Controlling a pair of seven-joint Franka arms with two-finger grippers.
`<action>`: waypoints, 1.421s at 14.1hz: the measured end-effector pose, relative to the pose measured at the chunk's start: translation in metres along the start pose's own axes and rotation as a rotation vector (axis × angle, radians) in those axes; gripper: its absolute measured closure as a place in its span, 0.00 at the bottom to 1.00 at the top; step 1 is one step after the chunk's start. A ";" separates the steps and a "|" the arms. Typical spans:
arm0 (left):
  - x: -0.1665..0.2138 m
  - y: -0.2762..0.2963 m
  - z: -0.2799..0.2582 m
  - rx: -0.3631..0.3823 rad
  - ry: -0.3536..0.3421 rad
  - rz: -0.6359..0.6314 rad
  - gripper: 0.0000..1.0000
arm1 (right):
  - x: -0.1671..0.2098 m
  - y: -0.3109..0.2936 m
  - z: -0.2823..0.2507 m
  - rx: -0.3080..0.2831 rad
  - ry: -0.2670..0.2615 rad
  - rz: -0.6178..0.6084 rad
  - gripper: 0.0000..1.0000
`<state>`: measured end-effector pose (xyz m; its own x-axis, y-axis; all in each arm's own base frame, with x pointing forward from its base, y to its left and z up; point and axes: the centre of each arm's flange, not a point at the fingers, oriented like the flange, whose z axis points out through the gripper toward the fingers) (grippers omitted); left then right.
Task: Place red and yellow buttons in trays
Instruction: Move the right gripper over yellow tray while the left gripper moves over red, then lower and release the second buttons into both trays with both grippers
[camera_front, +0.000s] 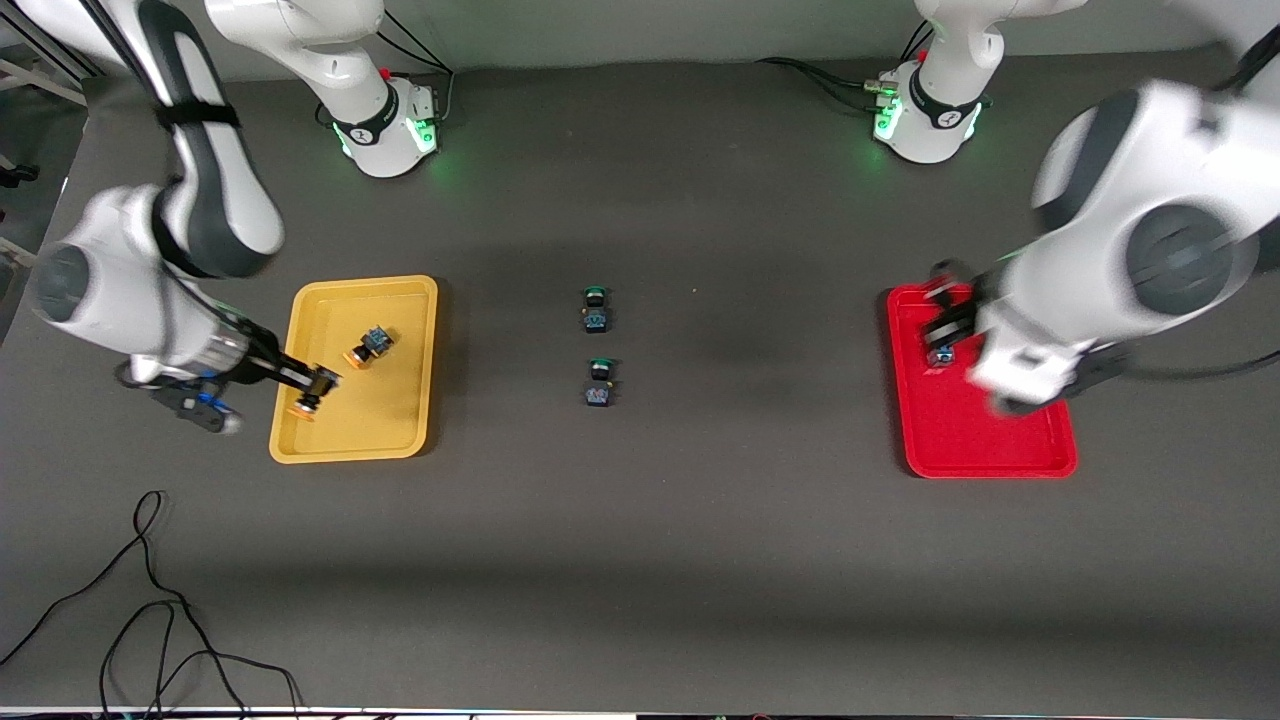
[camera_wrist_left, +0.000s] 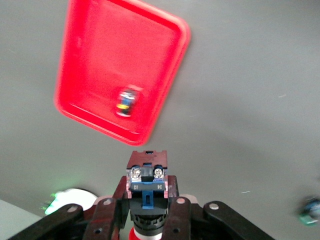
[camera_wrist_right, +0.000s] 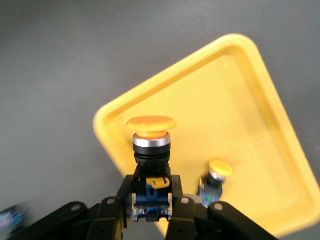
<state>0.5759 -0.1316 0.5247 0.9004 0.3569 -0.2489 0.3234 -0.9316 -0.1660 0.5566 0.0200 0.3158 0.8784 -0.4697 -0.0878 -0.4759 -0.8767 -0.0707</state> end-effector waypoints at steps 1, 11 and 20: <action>0.003 -0.031 0.006 -0.001 0.010 0.043 0.67 | -0.001 0.005 0.029 -0.006 0.004 0.006 0.67; 0.081 -0.111 0.236 -0.117 0.078 0.221 0.67 | 0.004 0.011 0.097 -0.023 0.004 0.016 0.32; 0.104 -0.113 0.287 -0.133 0.073 0.221 0.50 | -0.020 -0.018 -0.126 0.056 0.079 -0.069 0.00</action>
<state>0.5491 0.0304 0.2438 0.9705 0.1421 -0.1947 0.1475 -0.9890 0.0130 0.5531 0.0324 0.4445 0.9087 -0.4175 -0.0023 -0.4142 -0.9009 -0.1298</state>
